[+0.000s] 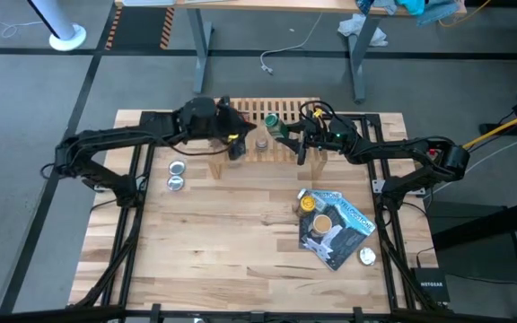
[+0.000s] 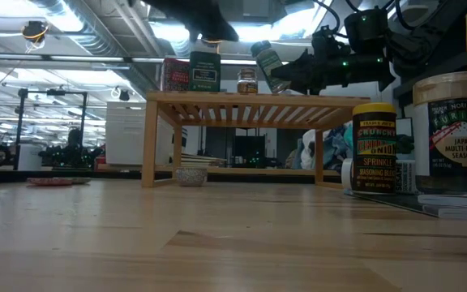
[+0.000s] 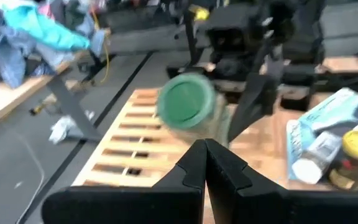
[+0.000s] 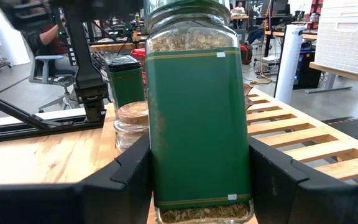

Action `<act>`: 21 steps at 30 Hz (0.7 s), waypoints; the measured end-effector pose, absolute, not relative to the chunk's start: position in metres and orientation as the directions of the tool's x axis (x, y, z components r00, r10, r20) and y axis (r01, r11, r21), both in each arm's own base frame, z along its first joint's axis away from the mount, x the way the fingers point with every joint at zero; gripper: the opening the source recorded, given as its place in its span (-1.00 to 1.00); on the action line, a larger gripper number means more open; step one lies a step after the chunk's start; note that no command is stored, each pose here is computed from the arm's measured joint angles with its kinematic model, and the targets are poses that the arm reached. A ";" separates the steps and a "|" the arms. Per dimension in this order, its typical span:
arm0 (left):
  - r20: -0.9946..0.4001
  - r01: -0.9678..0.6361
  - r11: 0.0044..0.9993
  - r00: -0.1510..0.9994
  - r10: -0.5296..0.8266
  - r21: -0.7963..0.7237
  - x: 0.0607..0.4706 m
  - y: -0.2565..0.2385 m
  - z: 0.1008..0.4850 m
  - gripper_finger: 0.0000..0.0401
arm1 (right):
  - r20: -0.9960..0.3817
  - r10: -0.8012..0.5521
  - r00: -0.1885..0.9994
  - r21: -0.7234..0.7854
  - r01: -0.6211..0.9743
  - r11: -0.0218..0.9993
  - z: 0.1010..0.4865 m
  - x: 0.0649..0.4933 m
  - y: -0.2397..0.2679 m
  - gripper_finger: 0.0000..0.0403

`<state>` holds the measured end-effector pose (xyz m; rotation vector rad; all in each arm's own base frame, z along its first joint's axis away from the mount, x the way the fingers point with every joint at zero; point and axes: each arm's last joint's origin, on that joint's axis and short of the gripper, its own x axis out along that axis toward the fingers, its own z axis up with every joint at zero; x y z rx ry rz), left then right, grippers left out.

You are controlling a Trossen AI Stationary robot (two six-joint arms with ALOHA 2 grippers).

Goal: Shelf spices
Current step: Put the green seasoning bottle on the shelf

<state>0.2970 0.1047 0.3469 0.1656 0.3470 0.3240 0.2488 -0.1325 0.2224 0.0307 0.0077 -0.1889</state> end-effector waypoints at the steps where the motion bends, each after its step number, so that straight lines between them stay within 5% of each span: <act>1: -0.317 -0.286 0.933 0.884 0.344 0.216 0.297 0.107 0.348 -1.00 | -0.010 -0.187 0.982 0.030 0.187 0.982 0.222 0.249 -0.132 0.01; 21: -0.414 -0.228 0.963 0.870 0.267 0.141 0.310 0.144 0.338 -1.00 | -0.010 -0.173 0.985 0.030 0.173 0.985 0.222 0.249 -0.132 0.01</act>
